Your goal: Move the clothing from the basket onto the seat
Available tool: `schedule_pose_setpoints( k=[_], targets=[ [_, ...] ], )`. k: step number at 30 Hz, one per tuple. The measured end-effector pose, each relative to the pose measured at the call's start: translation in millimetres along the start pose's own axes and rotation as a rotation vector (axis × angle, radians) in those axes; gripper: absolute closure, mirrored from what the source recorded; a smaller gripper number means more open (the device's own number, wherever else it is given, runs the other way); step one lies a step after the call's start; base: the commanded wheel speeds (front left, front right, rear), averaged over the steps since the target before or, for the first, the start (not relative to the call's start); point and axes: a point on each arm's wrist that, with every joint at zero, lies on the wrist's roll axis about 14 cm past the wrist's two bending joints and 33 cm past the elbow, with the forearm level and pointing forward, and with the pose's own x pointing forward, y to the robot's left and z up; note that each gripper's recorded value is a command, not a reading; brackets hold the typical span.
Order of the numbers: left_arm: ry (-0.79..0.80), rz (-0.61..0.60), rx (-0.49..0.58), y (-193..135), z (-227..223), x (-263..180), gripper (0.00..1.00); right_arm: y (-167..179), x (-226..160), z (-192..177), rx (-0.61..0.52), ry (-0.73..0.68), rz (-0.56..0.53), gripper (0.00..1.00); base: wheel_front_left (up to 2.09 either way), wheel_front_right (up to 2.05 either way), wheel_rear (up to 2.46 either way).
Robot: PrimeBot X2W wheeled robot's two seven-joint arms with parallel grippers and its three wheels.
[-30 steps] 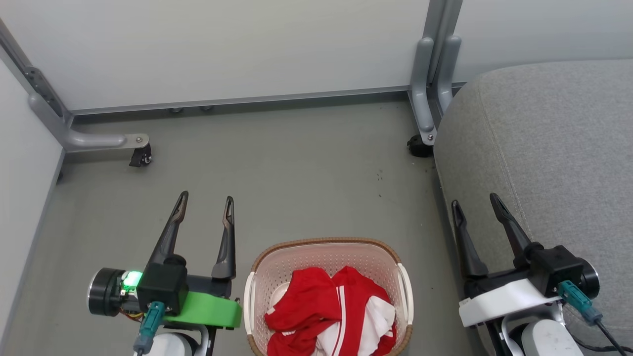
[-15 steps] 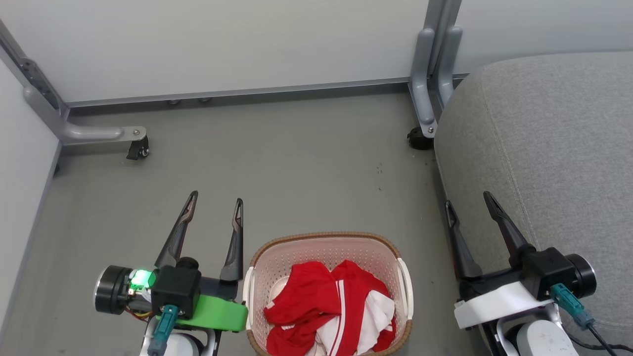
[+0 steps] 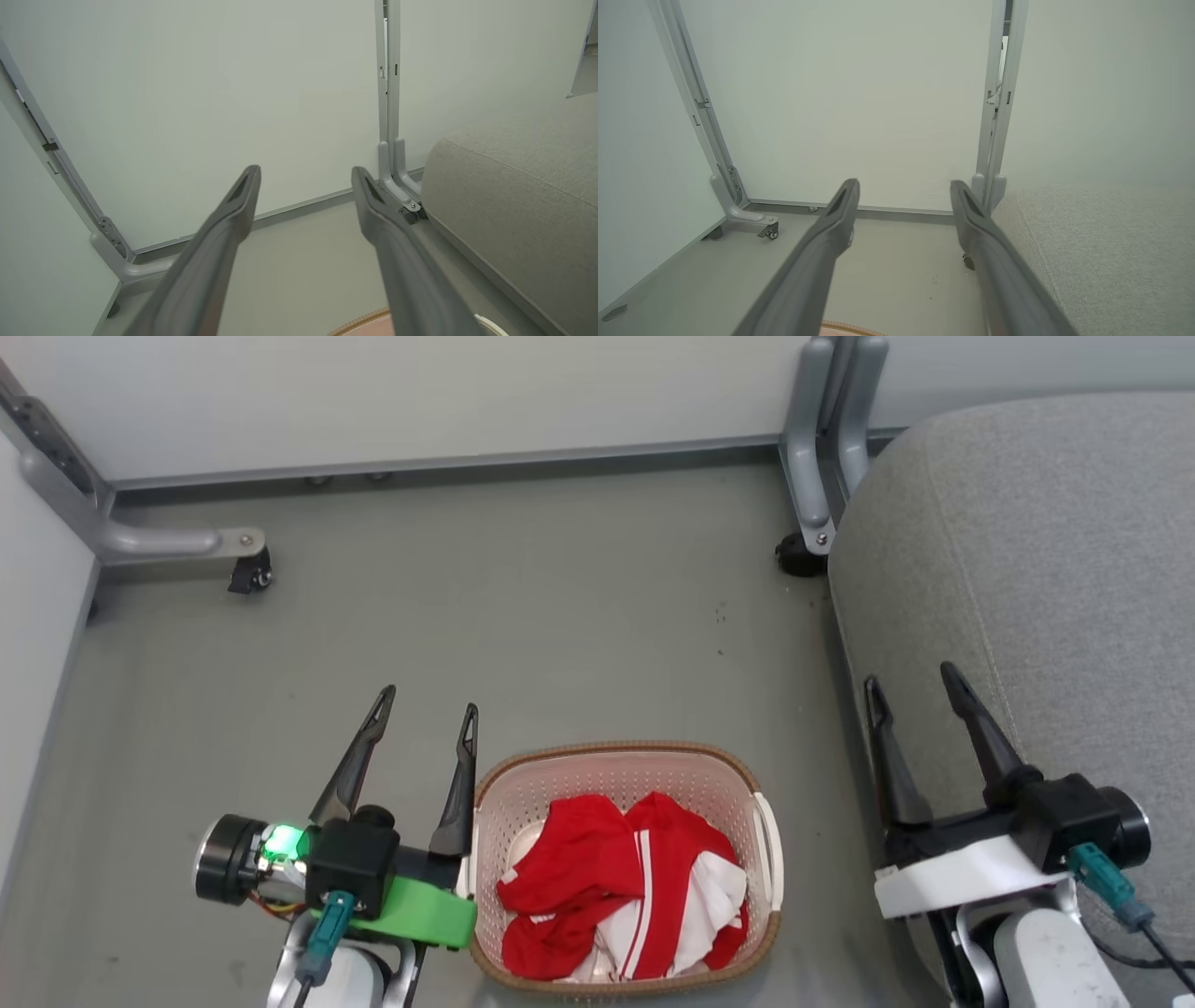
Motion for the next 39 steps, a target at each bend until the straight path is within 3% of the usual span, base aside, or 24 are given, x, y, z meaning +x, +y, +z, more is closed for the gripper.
schedule_pose_setpoints(
  k=[7,16,26,29,35,39],
  targets=[
    [0.075,-0.1,0.026,-10,-35,28,0.0,-27,30,-8,-0.004,-0.011,-0.059,0.0,0.0,0.0,0.0],
    [0.275,-0.407,0.122,-54,-131,59,0.0,-58,68,-45,-0.029,0.02,-0.115,0.0,0.0,0.0,0.0],
    [0.511,-0.778,0.303,-89,-260,38,0.0,-61,91,-111,0.001,0.11,-0.096,0.0,0.0,0.0,0.0],
    [0.549,-0.84,0.349,-89,-290,37,0.0,-60,93,-127,0.001,0.132,-0.086,0.0,0.0,0.0,0.0],
    [0.635,-1.039,0.453,-104,-351,9,0.0,-83,90,-151,-0.001,0.17,-0.138,0.0,0.0,0.0,0.0],
    [0.713,-1.127,0.458,-116,-383,-14,0.0,-101,82,-160,0.013,0.195,-0.189,0.0,0.0,0.0,0.0]
  ],
)
